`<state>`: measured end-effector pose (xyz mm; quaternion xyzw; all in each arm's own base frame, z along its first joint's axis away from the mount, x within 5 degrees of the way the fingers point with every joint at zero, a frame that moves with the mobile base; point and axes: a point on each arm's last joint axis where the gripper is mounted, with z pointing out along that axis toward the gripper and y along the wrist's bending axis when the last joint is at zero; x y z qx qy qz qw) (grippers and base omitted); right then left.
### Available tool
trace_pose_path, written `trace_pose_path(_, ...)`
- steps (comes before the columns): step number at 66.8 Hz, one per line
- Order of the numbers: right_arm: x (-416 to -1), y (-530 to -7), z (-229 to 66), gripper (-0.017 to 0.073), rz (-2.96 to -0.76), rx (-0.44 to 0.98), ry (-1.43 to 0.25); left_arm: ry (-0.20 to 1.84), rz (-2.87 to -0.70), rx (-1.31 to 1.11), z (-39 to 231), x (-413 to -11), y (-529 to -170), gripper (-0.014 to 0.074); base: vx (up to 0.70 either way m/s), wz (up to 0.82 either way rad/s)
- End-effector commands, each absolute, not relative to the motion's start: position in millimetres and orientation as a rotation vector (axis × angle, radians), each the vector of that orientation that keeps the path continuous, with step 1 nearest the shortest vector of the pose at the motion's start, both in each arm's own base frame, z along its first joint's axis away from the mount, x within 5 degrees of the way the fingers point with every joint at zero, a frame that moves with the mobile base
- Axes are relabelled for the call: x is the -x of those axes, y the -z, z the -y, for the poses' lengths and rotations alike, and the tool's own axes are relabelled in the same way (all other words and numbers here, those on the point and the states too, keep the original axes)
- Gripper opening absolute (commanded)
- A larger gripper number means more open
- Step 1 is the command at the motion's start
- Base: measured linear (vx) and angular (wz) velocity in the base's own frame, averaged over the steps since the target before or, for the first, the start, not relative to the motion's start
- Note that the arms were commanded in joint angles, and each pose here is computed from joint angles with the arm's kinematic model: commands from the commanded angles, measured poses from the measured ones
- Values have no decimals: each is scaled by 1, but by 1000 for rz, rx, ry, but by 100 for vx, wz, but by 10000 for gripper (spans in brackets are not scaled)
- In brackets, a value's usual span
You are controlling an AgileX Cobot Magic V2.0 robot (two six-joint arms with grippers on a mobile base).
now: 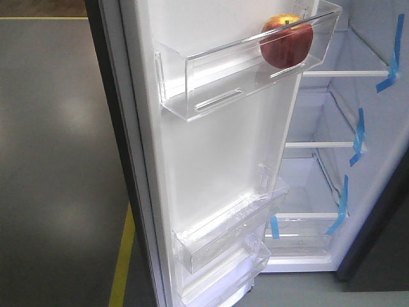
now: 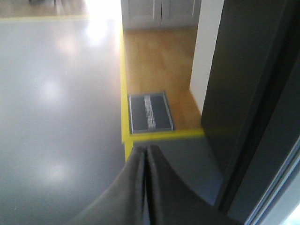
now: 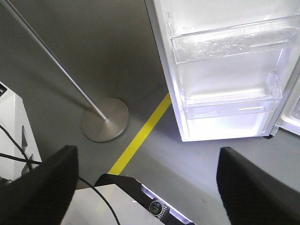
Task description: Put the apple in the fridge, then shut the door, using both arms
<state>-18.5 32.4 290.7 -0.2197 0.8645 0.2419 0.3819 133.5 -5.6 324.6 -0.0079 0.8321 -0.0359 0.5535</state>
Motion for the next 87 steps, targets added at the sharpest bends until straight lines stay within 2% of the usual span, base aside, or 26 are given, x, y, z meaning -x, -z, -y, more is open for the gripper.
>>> trace_pose_path(1, 19, -296, -34, 575, -2204, 574, -632, 71, -1996, 5, 6, -157, -350, -6, 0, 0)
trace_pose_path(20, 19, -296, -34, 574, -2204, 574, -632, 63, -2146, -24, 8, -224, -367, -6, 0, 0)
trace_pose_path(32, 19, -296, -34, 574, -2204, 574, -632, 155, -2241, -101, 17, -261, -361, -6, 0, 0)
trace_pose_path(60, 19, -296, -34, 574, -2204, 574, -632, 321, -2243, -107, 30, -346, -354, -6, 0, 0)
trace_pose_path(87, 19, -296, -34, 574, -2204, 574, -632, 544, -2209, -144, 46, -408, -350, -6, 0, 0)
